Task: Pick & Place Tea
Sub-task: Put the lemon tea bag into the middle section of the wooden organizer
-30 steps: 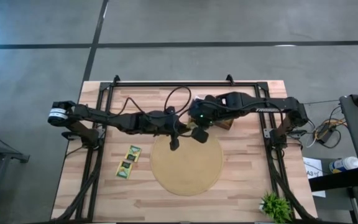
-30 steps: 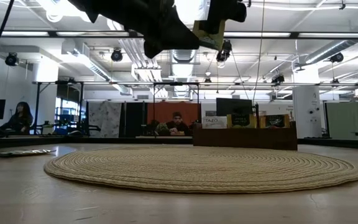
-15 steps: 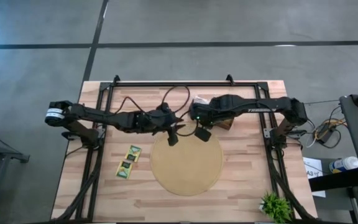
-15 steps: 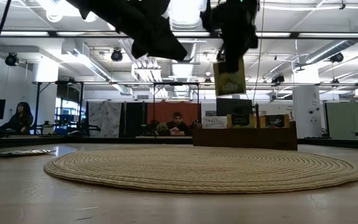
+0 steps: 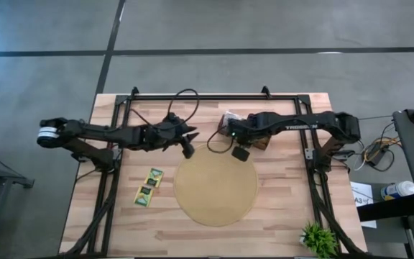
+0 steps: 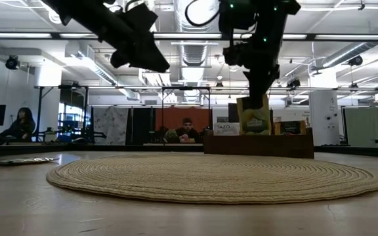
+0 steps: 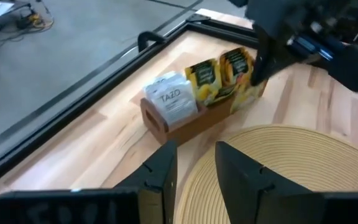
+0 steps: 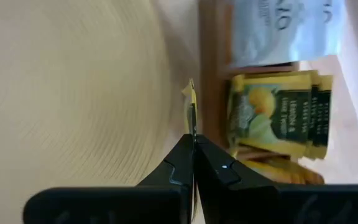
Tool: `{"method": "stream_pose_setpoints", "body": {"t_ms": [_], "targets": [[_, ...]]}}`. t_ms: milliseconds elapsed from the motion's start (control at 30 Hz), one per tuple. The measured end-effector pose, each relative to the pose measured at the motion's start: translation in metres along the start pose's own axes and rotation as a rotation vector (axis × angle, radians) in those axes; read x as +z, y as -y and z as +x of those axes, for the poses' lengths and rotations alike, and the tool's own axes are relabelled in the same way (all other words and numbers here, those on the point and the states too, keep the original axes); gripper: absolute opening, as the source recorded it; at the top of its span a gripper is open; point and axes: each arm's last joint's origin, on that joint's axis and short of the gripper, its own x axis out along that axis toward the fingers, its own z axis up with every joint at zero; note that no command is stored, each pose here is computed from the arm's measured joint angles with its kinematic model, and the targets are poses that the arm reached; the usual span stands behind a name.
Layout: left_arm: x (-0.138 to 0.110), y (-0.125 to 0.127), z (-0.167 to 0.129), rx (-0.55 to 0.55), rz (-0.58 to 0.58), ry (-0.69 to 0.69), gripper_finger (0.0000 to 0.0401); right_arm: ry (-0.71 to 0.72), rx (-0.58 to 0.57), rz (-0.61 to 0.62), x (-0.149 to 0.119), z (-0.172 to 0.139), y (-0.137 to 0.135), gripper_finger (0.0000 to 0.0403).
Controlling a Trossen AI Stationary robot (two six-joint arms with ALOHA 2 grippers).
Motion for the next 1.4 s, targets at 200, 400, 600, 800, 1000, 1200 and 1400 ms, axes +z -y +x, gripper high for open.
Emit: {"method": "stream_pose_setpoints", "body": {"t_ms": [200, 400, 600, 800, 1000, 1200, 1400], "targets": [[-0.006, -0.004, -0.004, 0.009, -0.021, -0.004, 0.0103, 0.044, -0.003, 0.067, -0.009, 0.000, 0.022, 0.0008], [-0.005, -0.004, -0.003, 0.024, -0.028, 0.011, 0.0103, 0.053, -0.014, 0.075, -0.012, 0.004, 0.034, 0.0008], [-0.005, -0.006, -0.002, 0.037, -0.031, 0.015, 0.0103, 0.114, 0.000, 0.070, -0.008, 0.011, 0.037, 0.0008], [-0.005, -0.007, -0.002, 0.043, -0.031, 0.013, 0.0103, 0.074, -0.012, 0.065, -0.015, 0.021, 0.043, 0.0008], [-0.005, -0.008, -0.002, 0.046, -0.028, 0.008, 0.0103, 0.085, 0.009, 0.068, -0.018, 0.027, 0.042, 0.0008], [-0.010, -0.009, -0.002, 0.059, -0.003, -0.047, 0.0103, 0.086, 0.007, 0.036, -0.018, 0.029, 0.042, 0.0008], [-0.015, -0.011, -0.005, 0.074, 0.013, -0.101, 0.0103, 0.066, 0.011, 0.037, -0.022, 0.033, 0.042, 0.0009]]}}
